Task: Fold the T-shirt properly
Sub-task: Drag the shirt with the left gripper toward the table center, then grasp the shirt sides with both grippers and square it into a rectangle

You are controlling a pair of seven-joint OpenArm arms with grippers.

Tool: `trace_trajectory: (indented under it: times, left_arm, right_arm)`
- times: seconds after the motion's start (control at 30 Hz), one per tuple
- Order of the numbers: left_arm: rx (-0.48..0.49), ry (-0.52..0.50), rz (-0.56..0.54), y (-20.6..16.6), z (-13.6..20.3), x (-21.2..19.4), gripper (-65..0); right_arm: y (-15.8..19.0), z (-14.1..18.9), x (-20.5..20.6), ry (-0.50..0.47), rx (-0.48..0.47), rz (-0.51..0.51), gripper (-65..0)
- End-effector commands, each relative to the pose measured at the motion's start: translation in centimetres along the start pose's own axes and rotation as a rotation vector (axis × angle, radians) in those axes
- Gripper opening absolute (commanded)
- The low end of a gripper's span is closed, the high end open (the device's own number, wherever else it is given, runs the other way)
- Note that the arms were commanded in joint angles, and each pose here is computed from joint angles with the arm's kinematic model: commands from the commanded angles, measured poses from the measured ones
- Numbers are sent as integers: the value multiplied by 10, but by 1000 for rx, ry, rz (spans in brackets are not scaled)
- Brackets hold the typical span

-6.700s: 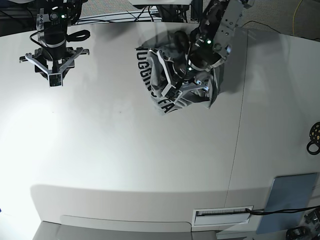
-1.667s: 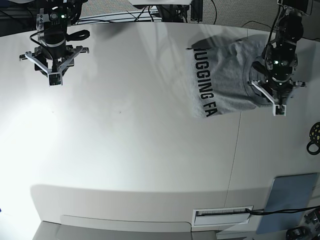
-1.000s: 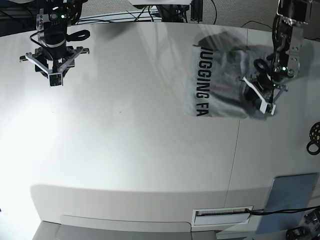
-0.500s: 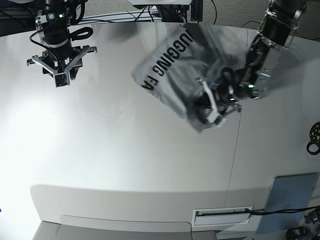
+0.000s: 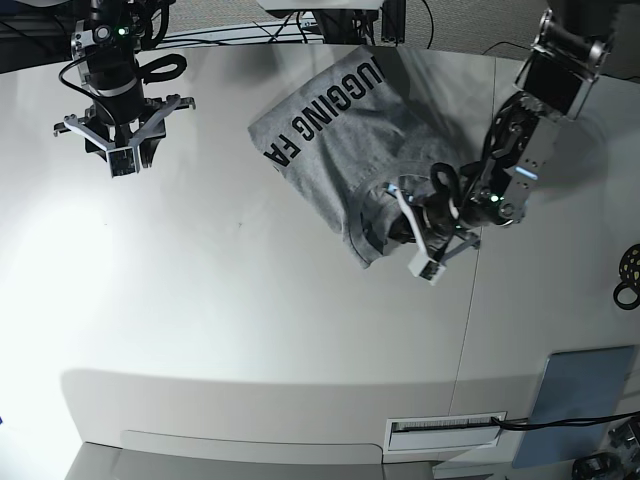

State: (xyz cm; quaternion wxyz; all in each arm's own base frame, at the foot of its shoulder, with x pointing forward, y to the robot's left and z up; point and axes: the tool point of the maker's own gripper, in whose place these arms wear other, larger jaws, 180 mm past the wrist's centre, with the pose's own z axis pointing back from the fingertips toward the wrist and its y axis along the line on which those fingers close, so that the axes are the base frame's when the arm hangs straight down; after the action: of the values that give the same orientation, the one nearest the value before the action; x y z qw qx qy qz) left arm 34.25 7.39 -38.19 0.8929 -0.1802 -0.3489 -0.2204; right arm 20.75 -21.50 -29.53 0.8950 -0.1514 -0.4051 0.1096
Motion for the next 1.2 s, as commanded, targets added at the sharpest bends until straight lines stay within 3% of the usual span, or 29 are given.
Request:
trace_trajectory:
  times: [0.0,0.1,0.23,0.43,0.6,0.8,1.0,1.17]
  left_arm:
    - [36,-51,-29,9,10,16,-650]
    - [155,-58,-41,26,28,8,-650]
    - [218,-61,-40,27,51,-10,-650]
    - [265,-36,28,24,81,-50,-650]
    - [308,15,92,30,104,-89,-650]
    - [259,44,148,2,106,-125,-650]
    - [141,12,230,-41,84,-133,-650]
    - [149,41,295,-42,71,-151,-650]
  right_arm:
    - [-3,3,11,-49,-9,4,-433]
    - [5,3,15,-74,36,12,-436]
    - [11,3,21,-97,69,-6,-443]
    - [13,-23,9,-53,90,-40,-532]
    - [38,-47,2,-29,239,-80,-626]
    - [67,-62,7,-36,354,-85,-650]
    - [131,-68,0,9,507,-6,-650]
    - [154,-65,-7,34,511,59,-650]
